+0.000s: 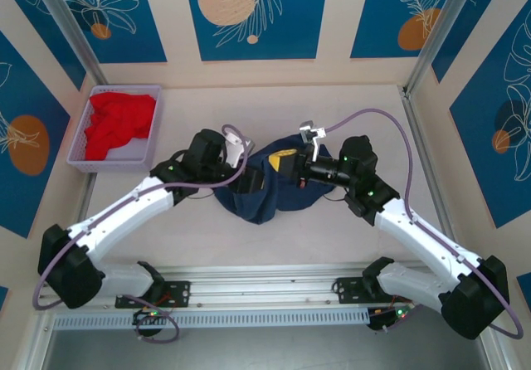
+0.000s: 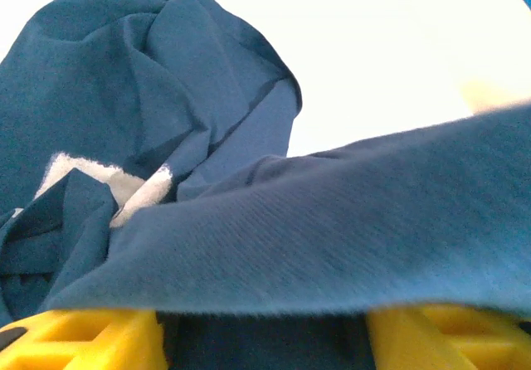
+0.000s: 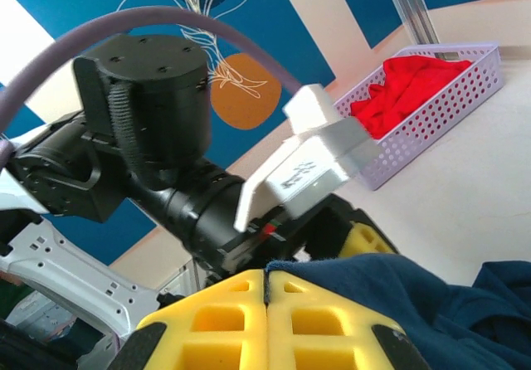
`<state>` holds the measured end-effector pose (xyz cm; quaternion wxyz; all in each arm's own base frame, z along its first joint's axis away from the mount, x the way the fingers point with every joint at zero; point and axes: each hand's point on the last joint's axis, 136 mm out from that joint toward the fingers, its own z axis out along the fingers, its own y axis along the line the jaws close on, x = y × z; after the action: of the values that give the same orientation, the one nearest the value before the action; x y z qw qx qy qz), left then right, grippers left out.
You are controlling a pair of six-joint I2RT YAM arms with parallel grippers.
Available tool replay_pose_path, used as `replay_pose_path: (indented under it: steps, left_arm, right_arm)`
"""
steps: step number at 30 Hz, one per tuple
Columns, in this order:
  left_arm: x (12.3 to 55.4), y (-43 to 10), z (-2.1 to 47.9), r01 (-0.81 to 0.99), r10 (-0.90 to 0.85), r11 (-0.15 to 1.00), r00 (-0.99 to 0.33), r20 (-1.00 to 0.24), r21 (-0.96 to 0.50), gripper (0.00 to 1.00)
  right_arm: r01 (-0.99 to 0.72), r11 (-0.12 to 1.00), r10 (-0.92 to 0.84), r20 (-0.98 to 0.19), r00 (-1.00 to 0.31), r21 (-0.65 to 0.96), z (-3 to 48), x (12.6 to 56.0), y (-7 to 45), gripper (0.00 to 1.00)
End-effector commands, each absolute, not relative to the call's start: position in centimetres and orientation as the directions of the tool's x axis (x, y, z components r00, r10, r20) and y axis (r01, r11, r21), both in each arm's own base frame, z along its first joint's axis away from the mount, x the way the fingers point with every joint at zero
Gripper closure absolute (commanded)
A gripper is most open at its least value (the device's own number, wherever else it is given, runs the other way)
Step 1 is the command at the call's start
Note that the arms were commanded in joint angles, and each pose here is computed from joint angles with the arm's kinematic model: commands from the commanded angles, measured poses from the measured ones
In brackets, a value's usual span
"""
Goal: Fold the inside-out t-shirt
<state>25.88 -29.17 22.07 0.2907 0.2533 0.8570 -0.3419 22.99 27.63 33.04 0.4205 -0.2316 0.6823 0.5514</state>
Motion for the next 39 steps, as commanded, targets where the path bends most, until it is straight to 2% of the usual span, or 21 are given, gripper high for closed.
replay_pose_path:
  steps: [1, 4, 7, 10, 12, 15, 17, 22, 28, 30, 32, 36, 39]
  left_arm:
    - [27.9, -30.1, 23.5, 0.617, 0.172, 0.639, -0.696, -0.697, -0.459, 0.39]
    - [28.4, -31.5, 23.5, 0.607, 0.150, 0.605, -0.722, -0.675, -0.515, 0.46]
    - [28.4, -32.6, 23.5, 0.608, 0.136, 0.556, -0.740, -0.659, -0.568, 0.65]
    - [28.0, -32.9, 24.7, 0.628, 0.112, 0.495, -0.732, -0.672, -0.601, 0.90]
    - [27.5, -32.4, 26.7, 0.662, 0.070, 0.429, -0.702, -0.708, -0.614, 0.99]
    - [25.9, -31.2, 29.6, 0.742, 0.038, 0.339, -0.625, -0.780, -0.578, 1.00]
    - [24.8, -30.3, 30.7, 0.783, 0.031, 0.322, -0.570, -0.821, -0.532, 1.00]
    - [22.5, -28.6, 32.8, 0.844, 0.017, 0.269, -0.486, -0.874, -0.464, 1.00]
    - [19.7, -28.3, 34.9, 0.901, 0.041, 0.141, -0.420, -0.906, -0.411, 1.00]
    - [19.3, -28.1, 35.3, 0.908, 0.042, 0.123, -0.407, -0.912, -0.400, 1.00]
    - [20.0, -27.8, 35.2, 0.899, 0.038, 0.168, -0.416, -0.909, -0.405, 1.00]
    - [21.8, -27.3, 34.1, 0.859, 0.067, 0.260, -0.471, -0.880, -0.440, 1.00]
    - [22.3, -27.0, 33.3, 0.842, 0.092, 0.295, -0.495, -0.864, -0.451, 1.00]
  right_arm:
    - [-0.788, 0.288, 0.166, -0.839, -0.518, 0.544, 33.5, 22.8, 27.1, 1.00]
    - [-0.788, 0.290, 0.166, -0.839, -0.518, 0.544, 33.3, 22.8, 27.1, 1.00]
    - [-0.789, 0.304, 0.165, -0.846, -0.507, 0.533, 33.2, 22.8, 26.9, 1.00]
    - [-0.784, 0.354, 0.163, -0.859, -0.486, 0.510, 33.0, 23.0, 26.1, 1.00]
    - [-0.766, 0.411, 0.160, -0.866, -0.474, 0.495, 32.5, 23.4, 25.3, 1.00]
    - [-0.709, 0.514, 0.159, -0.866, -0.475, 0.483, 31.7, 24.4, 23.6, 1.00]
    - [-0.684, 0.558, 0.151, -0.867, -0.474, 0.471, 31.2, 24.6, 22.7, 1.00]
    - [-0.666, 0.600, 0.123, -0.873, -0.472, 0.444, 30.4, 24.6, 21.8, 1.00]
    - [-0.621, 0.657, 0.065, -0.852, -0.519, 0.428, 28.2, 25.2, 21.6, 0.99]
    - [-0.577, 0.718, 0.019, -0.839, -0.544, 0.390, 27.2, 25.9, 21.0, 0.89]
    - [-0.579, 0.741, -0.037, -0.841, -0.540, 0.339, 27.0, 26.1, 20.9, 0.80]
    - [-0.703, 0.678, -0.129, -0.907, -0.400, 0.214, 29.2, 24.6, 22.1, 0.68]
    - [-0.783, 0.610, -0.171, -0.945, -0.278, 0.120, 30.9, 23.1, 23.1, 0.63]
